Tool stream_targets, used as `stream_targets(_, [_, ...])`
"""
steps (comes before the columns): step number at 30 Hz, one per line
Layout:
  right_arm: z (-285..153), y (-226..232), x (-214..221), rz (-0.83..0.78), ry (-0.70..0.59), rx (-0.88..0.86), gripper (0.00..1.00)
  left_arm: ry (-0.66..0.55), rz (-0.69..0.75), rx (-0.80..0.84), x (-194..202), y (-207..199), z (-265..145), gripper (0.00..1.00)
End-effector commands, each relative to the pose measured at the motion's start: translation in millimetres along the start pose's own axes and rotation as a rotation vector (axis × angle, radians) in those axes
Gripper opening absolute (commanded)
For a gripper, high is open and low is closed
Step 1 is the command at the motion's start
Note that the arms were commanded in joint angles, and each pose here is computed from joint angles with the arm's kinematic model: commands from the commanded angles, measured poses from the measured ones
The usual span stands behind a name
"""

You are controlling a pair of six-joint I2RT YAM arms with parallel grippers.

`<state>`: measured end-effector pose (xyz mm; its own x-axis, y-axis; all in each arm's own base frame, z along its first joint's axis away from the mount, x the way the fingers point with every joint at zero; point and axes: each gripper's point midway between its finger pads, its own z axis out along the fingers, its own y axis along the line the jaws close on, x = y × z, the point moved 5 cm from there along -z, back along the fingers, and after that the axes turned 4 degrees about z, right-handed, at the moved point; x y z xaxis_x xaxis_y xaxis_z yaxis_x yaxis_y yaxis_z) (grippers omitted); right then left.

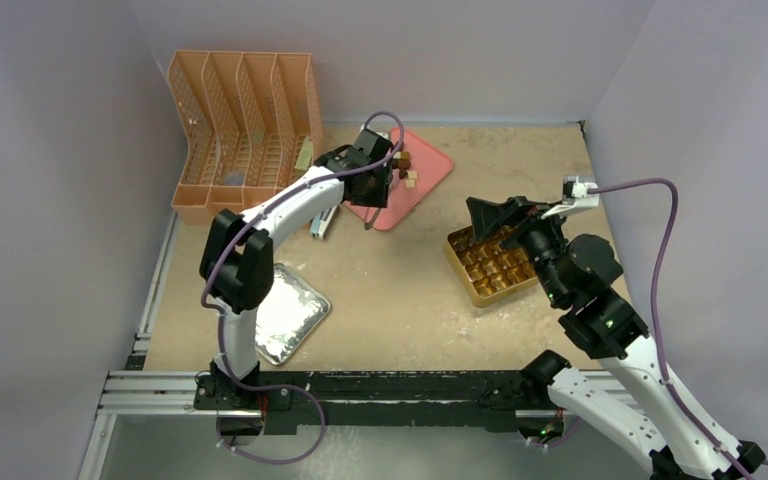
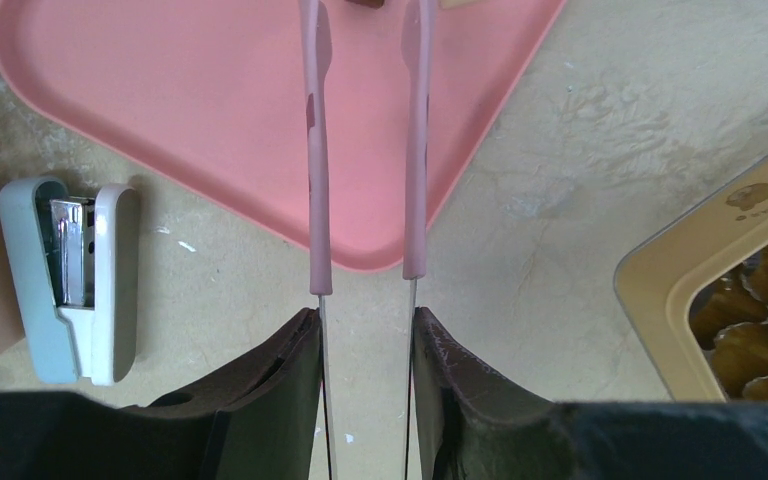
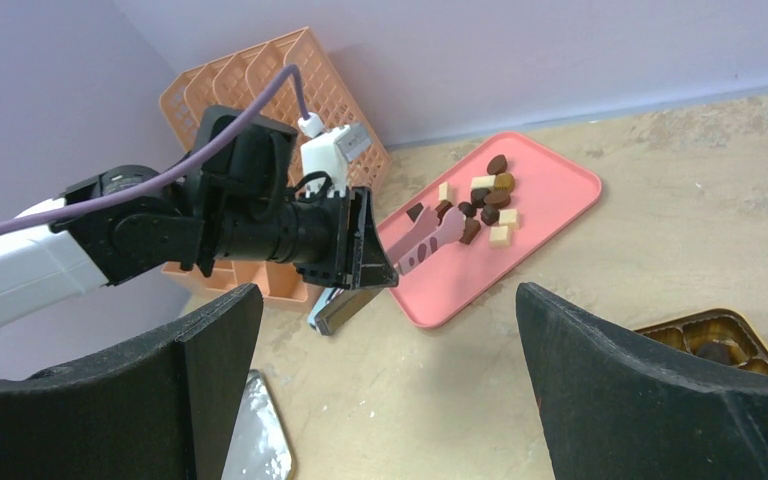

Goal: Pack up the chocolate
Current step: Place the fake chocolate in the packing box, then pick up the fake chocolate from the plate.

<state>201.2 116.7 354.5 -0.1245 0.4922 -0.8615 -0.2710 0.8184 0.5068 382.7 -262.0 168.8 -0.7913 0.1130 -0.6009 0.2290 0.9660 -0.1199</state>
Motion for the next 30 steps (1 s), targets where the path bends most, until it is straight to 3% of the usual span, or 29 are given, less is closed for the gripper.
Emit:
stream_targets(1, [-1, 8, -14, 0.007, -0.044, -0.036, 0.99, -0.045, 0.021, 0.020, -20, 0, -1, 0.35])
stream_targets(30, [-4, 6, -12, 0.004, -0.042, -0.034, 0.99, -0.008, 0.025, 0.041, -23, -2, 38, 0.36])
